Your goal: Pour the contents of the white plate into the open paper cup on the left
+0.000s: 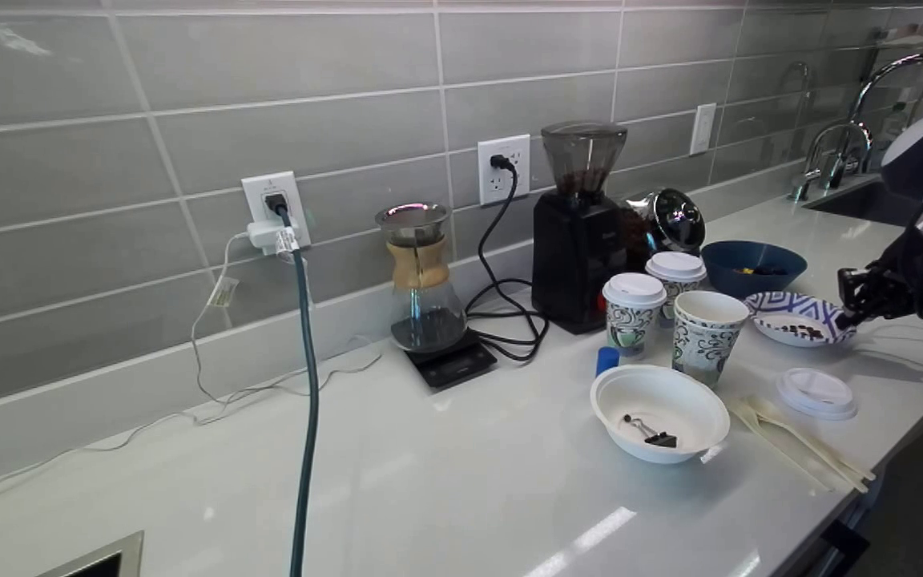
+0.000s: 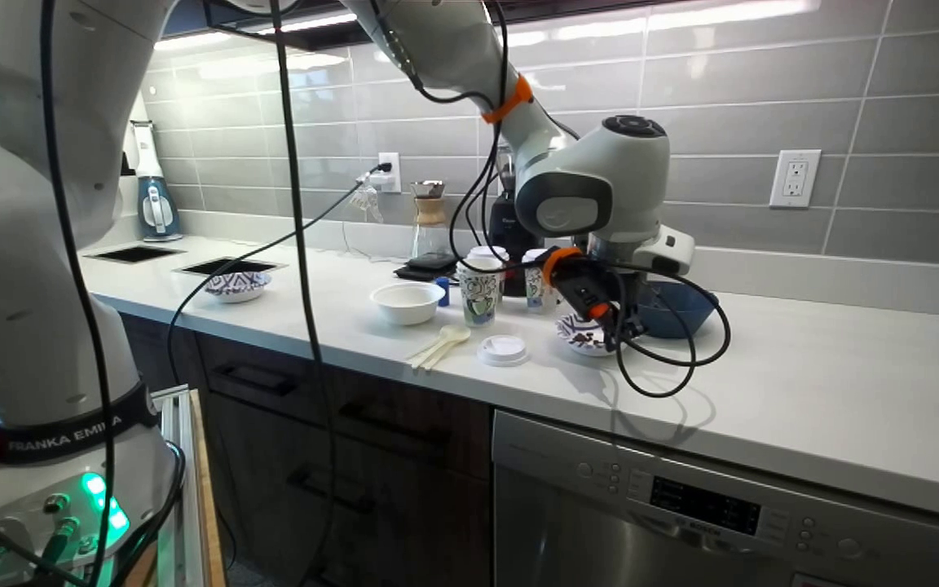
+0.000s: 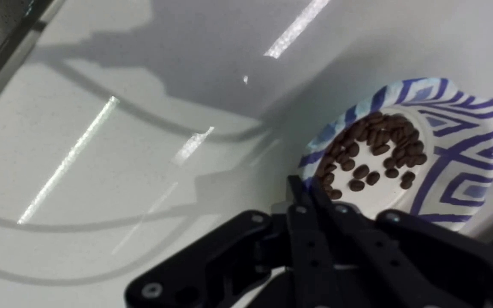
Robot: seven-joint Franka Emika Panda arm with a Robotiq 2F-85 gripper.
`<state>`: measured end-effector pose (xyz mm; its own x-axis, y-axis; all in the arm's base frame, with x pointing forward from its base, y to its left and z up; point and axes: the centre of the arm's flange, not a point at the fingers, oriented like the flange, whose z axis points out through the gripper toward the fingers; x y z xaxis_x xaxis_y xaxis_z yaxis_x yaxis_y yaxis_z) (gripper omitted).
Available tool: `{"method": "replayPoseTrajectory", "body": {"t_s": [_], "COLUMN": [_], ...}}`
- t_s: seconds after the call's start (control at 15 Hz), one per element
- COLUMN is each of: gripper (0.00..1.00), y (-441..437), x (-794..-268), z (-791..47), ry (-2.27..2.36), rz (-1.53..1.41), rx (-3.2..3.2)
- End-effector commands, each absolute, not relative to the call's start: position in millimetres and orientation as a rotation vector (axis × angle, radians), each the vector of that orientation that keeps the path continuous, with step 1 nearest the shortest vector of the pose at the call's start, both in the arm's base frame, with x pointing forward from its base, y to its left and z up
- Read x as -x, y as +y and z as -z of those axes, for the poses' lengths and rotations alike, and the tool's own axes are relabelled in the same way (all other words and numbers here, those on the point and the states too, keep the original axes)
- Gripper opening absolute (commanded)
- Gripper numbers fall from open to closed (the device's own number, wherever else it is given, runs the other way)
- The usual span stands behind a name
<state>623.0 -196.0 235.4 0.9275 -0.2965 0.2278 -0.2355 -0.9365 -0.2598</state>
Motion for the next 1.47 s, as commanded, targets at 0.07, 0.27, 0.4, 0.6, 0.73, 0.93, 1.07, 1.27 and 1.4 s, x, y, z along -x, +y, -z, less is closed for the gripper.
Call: {"method": "replayPoseTrajectory", "body": {"t_s": [0.07,0.27,0.4,0.6,0.73,0.93,1.07,1.27,1.4], "gripper": [0.01,0.01,0.01,0.01,0.01,0.01,0.01,0.01,0.01], "y": [-187.8,-189.3,-191.4,-193.2,-191.1,-176.5,-166.4,-135.5,-115.1], "x": [-627.4,-626.4,-625.5,-619.4,-611.6,-592.0,-578.2,-554.1,-535.6], "z": [-267.2,-296.0,-318.9,-354.1,-376.7,-402.8,-417.8,-426.9,-427.7], "ry": [0.465,0.487,0.508,0.489,0.470,0.430,0.419,0.398,0.355], "rz": [0.334,0.323,0.322,0.339,0.339,0.344,0.381,0.429,0.491], "rx": [2.822,2.778,2.744,2.717,2.706,2.725,2.739,2.767,2.798]}}
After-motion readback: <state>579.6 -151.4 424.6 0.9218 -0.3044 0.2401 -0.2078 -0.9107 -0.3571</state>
